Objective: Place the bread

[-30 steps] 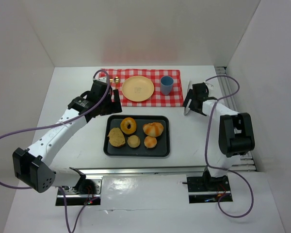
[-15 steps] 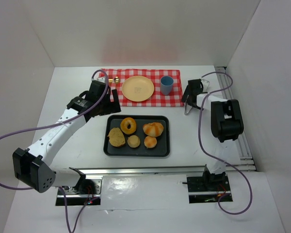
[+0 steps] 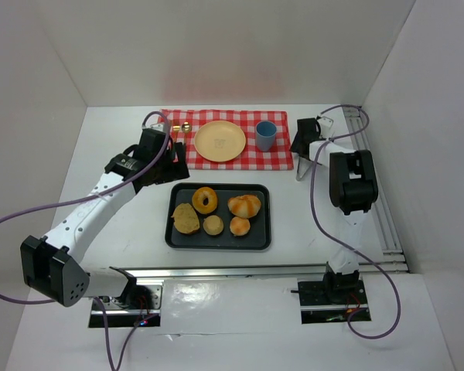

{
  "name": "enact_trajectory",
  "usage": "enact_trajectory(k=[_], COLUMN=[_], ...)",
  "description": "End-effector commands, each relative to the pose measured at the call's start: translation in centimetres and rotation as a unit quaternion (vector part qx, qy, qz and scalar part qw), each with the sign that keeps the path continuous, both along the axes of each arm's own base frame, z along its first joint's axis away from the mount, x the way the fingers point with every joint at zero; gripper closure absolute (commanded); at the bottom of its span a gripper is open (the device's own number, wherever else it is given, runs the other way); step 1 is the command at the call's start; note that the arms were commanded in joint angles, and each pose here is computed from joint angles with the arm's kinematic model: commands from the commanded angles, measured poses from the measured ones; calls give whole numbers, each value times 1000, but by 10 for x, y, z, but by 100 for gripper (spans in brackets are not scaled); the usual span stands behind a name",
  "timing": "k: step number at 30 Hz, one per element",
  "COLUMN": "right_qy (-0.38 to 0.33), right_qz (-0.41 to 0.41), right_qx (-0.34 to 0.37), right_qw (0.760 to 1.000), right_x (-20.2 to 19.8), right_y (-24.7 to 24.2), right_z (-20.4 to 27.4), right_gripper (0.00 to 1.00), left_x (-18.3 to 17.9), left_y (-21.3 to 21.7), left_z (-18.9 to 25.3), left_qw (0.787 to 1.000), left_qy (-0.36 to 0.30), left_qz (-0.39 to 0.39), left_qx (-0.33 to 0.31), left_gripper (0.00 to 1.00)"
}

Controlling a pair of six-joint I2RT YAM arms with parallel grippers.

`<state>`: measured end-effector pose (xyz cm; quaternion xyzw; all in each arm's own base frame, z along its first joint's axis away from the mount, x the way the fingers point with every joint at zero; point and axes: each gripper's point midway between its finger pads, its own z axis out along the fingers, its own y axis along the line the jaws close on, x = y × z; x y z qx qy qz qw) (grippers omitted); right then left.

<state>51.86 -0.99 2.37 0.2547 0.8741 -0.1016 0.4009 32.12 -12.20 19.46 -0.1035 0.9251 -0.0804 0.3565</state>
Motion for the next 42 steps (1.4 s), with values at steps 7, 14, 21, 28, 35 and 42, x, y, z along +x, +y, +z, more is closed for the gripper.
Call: enact_trajectory(k=[7, 14, 21, 28, 35, 42], right_qy=[-33, -78, -71, 18, 99, 163], right_qz=[-12, 23, 155, 368, 496, 545], right_qx=[11, 37, 116, 183, 203, 156], right_qw=[999, 996, 978, 911, 838, 807], right_x=[11, -18, -131, -238, -313, -365], right_y=[-3, 12, 80, 188, 254, 287], right_z=[29, 119, 175, 195, 208, 192], right_gripper=[54, 67, 67, 64, 62, 54], left_x=[4, 4, 3, 5, 6, 2], left_y=[0, 4, 9, 20, 35, 36], left_z=[3, 16, 25, 20, 22, 24], left_qw=[1000, 1000, 999, 999, 999, 999], left_qy=[-8, -27, -35, -20, -25, -28], left_qz=[-12, -15, -22, -9, 11, 9], left_qx=[-2, -3, -19, -31, -35, -43], left_gripper=[0, 0, 0, 0, 0, 0])
